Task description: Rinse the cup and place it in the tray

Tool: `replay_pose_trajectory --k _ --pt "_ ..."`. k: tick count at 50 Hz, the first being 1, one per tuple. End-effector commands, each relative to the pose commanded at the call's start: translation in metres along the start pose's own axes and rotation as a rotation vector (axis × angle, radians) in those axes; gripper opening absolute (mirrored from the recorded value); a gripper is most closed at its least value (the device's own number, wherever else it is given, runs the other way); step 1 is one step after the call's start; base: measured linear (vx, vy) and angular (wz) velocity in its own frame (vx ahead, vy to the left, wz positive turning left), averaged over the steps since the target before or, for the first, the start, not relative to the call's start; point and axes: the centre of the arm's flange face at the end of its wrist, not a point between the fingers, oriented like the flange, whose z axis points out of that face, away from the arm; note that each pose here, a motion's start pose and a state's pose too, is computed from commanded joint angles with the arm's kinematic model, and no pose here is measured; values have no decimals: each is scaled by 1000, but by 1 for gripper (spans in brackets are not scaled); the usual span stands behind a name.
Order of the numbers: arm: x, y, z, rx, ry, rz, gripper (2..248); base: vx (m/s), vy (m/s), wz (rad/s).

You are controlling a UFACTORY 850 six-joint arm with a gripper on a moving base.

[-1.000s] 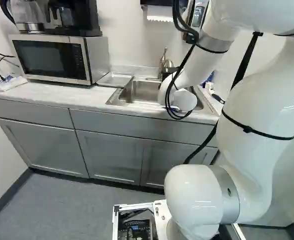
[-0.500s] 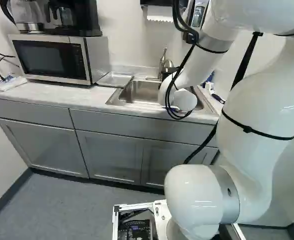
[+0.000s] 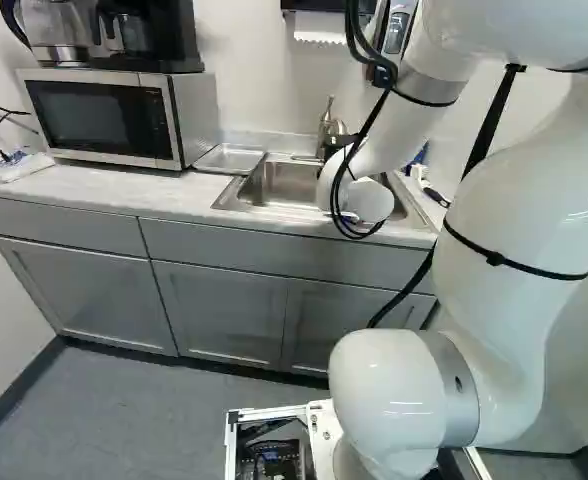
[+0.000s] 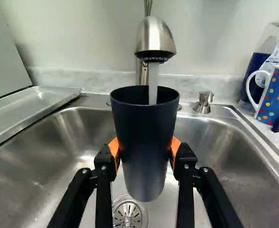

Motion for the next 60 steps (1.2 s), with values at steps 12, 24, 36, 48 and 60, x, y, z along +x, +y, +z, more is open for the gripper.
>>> replay_pose_trajectory --k 12,24,36,48,60 --pt "0 0 0 0 0 0 122 0 0 0" --pt "0 0 0 0 0 0 122 0 0 0" --pt "0 0 0 0 0 0 122 0 0 0" --pt "0 0 0 0 0 0 122 0 0 0" --pt "0 0 0 0 0 0 122 0 0 0"
